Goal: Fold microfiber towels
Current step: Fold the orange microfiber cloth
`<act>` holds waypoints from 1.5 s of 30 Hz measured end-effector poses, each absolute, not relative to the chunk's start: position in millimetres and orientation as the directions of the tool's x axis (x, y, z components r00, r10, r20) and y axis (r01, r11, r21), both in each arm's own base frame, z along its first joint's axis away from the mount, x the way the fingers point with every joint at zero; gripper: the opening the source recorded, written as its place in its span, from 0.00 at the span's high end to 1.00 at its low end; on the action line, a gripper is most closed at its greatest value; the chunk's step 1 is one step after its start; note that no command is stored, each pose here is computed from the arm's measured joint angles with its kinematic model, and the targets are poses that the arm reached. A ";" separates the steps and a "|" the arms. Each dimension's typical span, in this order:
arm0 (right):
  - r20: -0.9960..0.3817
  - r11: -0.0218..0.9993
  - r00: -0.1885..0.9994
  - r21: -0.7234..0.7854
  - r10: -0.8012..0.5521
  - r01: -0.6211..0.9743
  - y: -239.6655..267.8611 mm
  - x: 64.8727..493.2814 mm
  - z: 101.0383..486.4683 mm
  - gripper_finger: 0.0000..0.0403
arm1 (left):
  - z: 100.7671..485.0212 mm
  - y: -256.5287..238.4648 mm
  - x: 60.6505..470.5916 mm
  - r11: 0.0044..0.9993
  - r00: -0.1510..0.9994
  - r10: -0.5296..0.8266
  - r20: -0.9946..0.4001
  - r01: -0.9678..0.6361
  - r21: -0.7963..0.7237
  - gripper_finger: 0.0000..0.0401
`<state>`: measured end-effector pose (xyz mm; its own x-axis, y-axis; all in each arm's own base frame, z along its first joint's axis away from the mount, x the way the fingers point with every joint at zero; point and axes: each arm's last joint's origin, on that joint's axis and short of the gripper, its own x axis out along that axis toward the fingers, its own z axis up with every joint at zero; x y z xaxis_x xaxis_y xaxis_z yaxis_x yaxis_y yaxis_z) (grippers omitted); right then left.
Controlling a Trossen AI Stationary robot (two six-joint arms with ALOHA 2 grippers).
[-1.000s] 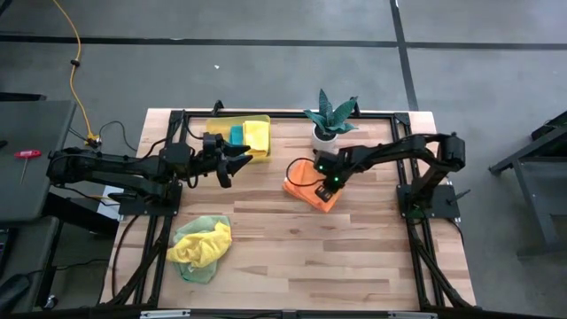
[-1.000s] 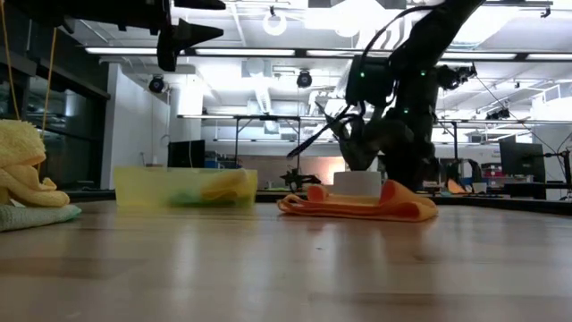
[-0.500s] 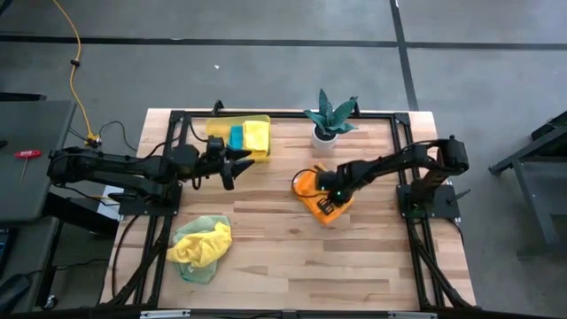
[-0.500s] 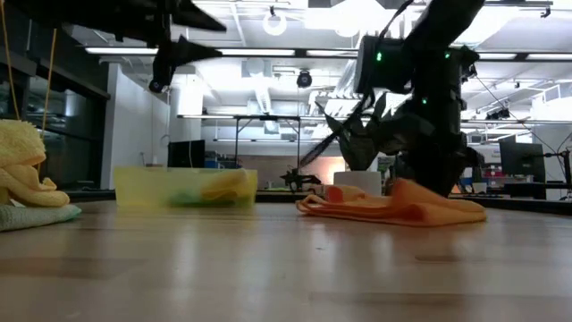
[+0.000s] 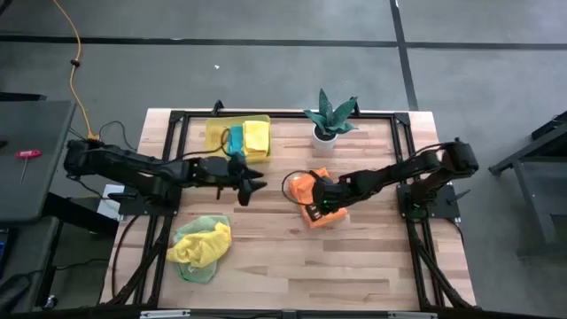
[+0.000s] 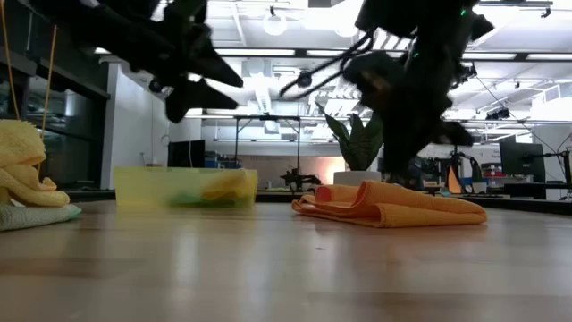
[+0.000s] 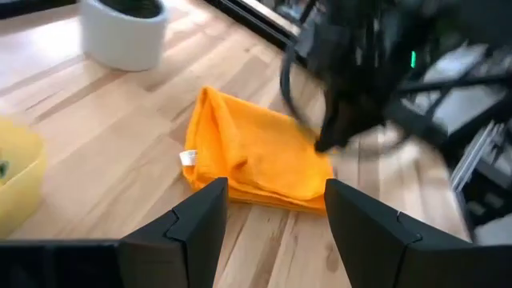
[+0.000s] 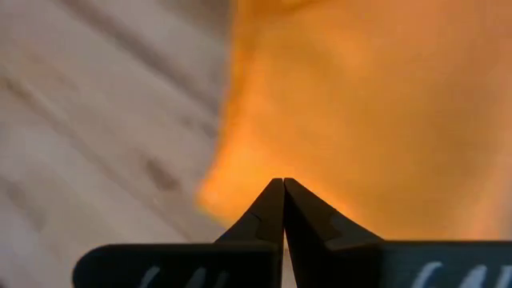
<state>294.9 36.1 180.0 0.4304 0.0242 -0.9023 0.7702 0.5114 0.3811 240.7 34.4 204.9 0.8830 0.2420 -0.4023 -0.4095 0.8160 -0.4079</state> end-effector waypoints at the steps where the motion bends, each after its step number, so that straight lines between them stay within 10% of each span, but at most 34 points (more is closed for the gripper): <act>1: -0.915 0.511 0.404 0.344 -0.006 0.788 34.0 287.9 184.9 1.00 | 205.0 34.5 247.9 0.831 0.880 0.239 -0.411 -0.404 -0.382 0.51; 15: -0.970 0.536 0.234 0.161 -0.069 0.829 16.5 245.7 209.5 1.00 | 158.4 48.9 376.0 0.957 0.773 0.200 -0.602 -0.285 -0.047 0.51; 33: -0.865 0.470 0.501 0.452 0.023 0.758 23.6 236.2 134.4 1.00 | 126.3 72.4 422.3 0.981 0.846 0.154 -0.510 -0.191 -0.021 0.52; 45: -0.860 0.454 0.510 0.455 0.001 0.766 23.6 237.0 134.6 1.00 | 109.1 91.4 422.4 0.937 0.812 0.297 -0.501 -0.349 -0.010 0.96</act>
<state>237.0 23.6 134.6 0.5097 0.0015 -0.8604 0.7662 0.4542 0.4546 422.4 91.4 109.1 0.8124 0.2974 -0.5015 -0.3491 0.9370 -0.0099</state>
